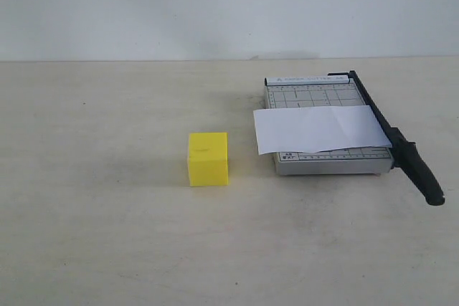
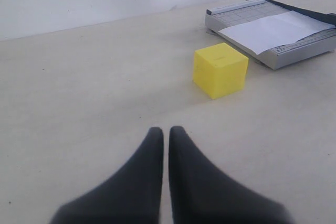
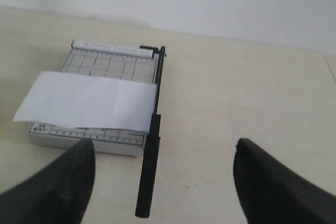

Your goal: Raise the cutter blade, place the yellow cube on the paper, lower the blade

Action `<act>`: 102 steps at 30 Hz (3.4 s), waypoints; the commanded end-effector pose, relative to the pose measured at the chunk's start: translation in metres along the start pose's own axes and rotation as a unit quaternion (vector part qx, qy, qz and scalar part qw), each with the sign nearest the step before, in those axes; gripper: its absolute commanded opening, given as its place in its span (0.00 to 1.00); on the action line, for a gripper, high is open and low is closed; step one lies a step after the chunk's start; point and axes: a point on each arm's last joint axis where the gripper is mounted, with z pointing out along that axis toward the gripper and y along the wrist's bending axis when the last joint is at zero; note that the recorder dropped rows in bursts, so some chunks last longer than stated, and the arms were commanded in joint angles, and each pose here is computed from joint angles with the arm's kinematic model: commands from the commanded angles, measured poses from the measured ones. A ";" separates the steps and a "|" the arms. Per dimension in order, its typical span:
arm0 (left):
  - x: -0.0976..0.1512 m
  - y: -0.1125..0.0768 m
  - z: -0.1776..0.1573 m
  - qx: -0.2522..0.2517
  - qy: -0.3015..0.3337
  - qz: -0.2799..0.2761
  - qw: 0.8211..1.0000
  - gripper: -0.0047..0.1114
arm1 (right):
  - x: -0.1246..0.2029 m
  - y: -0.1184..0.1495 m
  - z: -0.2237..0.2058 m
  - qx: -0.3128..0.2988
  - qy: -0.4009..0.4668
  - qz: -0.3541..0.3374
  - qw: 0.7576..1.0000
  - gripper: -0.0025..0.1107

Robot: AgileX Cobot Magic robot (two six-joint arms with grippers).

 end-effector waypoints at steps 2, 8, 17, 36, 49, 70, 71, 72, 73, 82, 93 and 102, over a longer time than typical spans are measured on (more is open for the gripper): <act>0.000 0.000 0.000 -0.001 -0.003 -0.001 1.000 0.08 | 0.004 0.000 0.040 -0.008 0.096 0.001 0.995 0.65; 0.000 0.000 0.000 -0.001 -0.003 -0.001 1.000 0.08 | 0.015 0.001 0.082 -0.016 0.164 -0.007 0.986 0.65; 0.000 0.000 0.000 -0.001 -0.003 -0.001 1.000 0.08 | 0.016 0.001 0.133 -0.027 0.226 -0.026 0.973 0.65; 0.000 0.000 0.000 -0.001 -0.003 -0.001 1.000 0.08 | 0.022 0.002 0.205 -0.054 0.396 -0.034 0.916 0.65; 0.000 0.000 0.000 0.000 -0.002 -0.001 1.000 0.08 | 0.044 0.006 0.229 -0.065 0.419 -0.032 0.905 0.65; 0.000 0.000 0.000 0.000 -0.002 -0.001 1.000 0.08 | 0.056 0.007 0.239 -0.070 0.438 -0.036 0.896 0.02; 0.000 0.000 0.000 0.000 -0.002 -0.001 1.000 0.08 | 0.053 0.006 0.236 -0.069 0.432 -0.036 0.899 0.02; 0.000 0.000 0.000 0.000 -0.002 -0.001 1.000 0.08 | 0.046 0.006 0.232 -0.067 0.419 -0.037 0.905 0.02; 0.000 0.000 0.000 0.000 -0.002 -0.001 1.000 0.08 | 0.041 0.005 0.229 -0.065 0.410 -0.039 0.909 0.02; 0.000 0.000 0.000 0.000 -0.002 -0.001 1.000 0.08 | -0.004 -0.001 0.193 -0.045 0.299 -0.049 0.952 0.02; 0.000 0.000 0.000 0.000 -0.002 -0.001 1.000 0.08 | -0.046 -0.005 0.171 -0.030 0.207 -0.045 0.977 0.02; 0.000 0.000 0.000 0.000 -0.002 -0.001 1.000 0.08 | -0.068 -0.008 0.167 -0.026 0.181 -0.045 0.982 0.05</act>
